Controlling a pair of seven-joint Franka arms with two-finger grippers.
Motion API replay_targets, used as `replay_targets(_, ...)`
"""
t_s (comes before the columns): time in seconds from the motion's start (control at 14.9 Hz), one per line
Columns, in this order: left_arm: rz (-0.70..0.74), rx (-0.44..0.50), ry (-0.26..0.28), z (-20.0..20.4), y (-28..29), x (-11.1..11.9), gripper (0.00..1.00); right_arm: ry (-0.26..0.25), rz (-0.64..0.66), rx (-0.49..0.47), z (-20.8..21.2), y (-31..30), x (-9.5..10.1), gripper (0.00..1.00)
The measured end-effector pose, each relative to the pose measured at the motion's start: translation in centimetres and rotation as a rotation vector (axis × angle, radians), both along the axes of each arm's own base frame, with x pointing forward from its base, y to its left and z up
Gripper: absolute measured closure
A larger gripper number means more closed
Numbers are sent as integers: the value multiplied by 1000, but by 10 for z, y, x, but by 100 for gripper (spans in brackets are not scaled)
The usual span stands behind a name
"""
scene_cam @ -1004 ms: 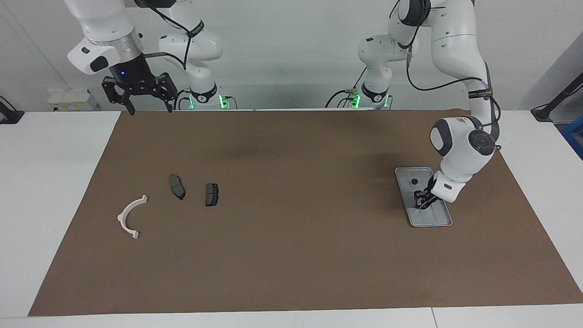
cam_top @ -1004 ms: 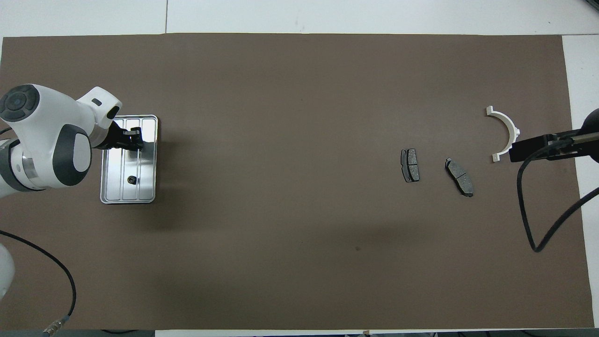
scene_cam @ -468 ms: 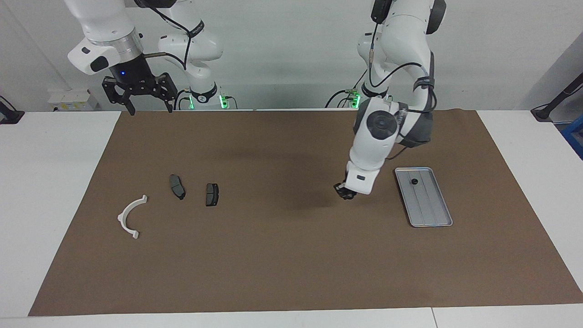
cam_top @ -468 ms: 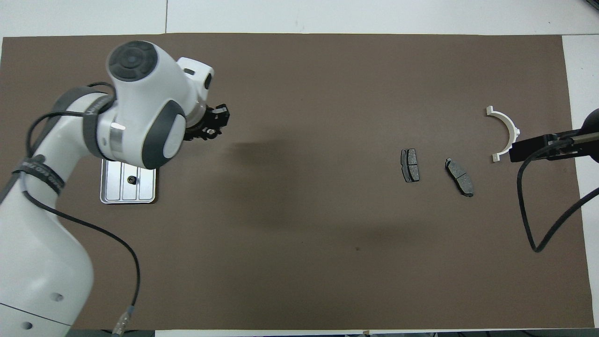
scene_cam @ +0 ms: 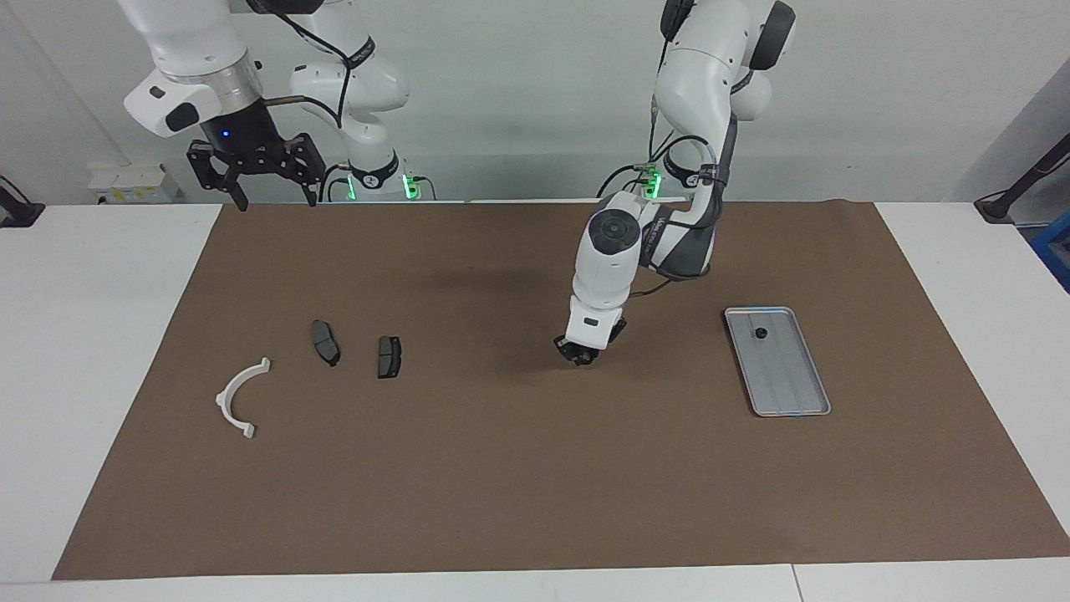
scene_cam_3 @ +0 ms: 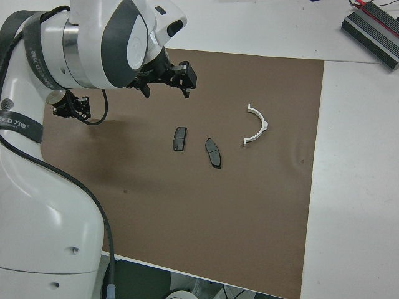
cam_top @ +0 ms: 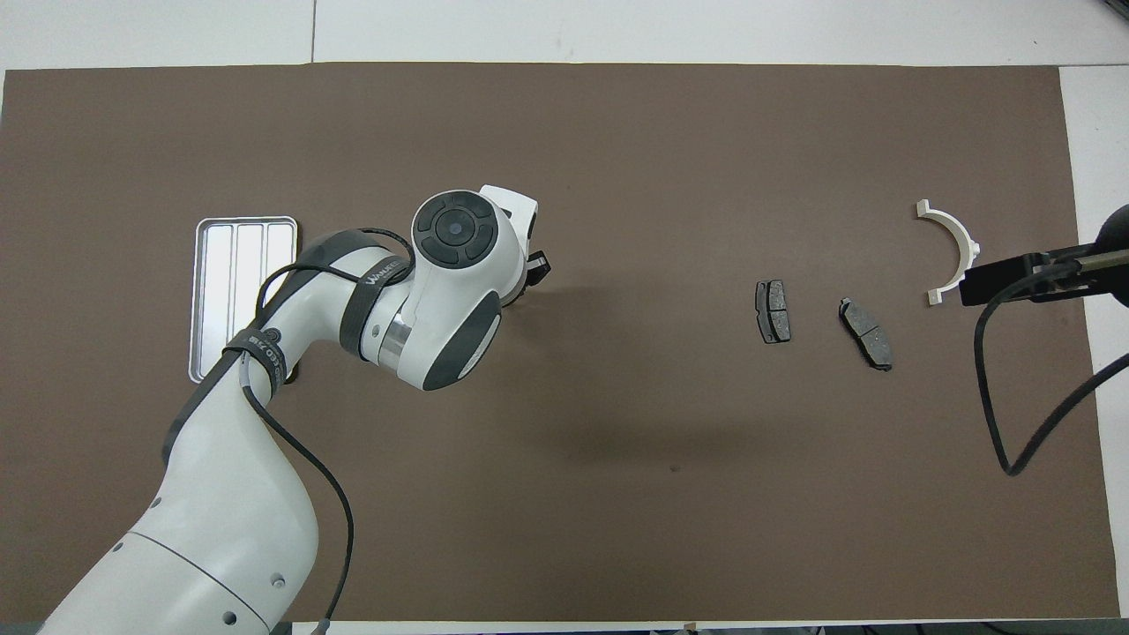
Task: Place bearing gear from tray to pile
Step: 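Carry the bearing with the left gripper and set it mid-table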
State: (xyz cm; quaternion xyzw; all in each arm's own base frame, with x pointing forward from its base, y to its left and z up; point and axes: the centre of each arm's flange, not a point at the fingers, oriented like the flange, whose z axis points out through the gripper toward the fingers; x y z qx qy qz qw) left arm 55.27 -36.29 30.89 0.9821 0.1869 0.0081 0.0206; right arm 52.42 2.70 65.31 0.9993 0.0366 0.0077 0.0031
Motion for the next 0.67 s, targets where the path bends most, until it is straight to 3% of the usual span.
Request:
replay_targets(0.2, 3, -6, -11, -12, 5, -4, 65, 0, 0, 0, 0, 0, 0, 0)
replay_targets(0.27, 4, -6, -12, -11, 5, -4, 60, 1, 0, 0, 0, 0, 0, 0)
replay_targets(0.47, 11, 28, 20, 3, 16, 4, 28, 0, 0, 0, 0, 0, 0, 0)
replay_targets(0.67, -117, 76, 45, 54, 97, 27, 0, 3, 4, 0, -1, 2, -1, 0)
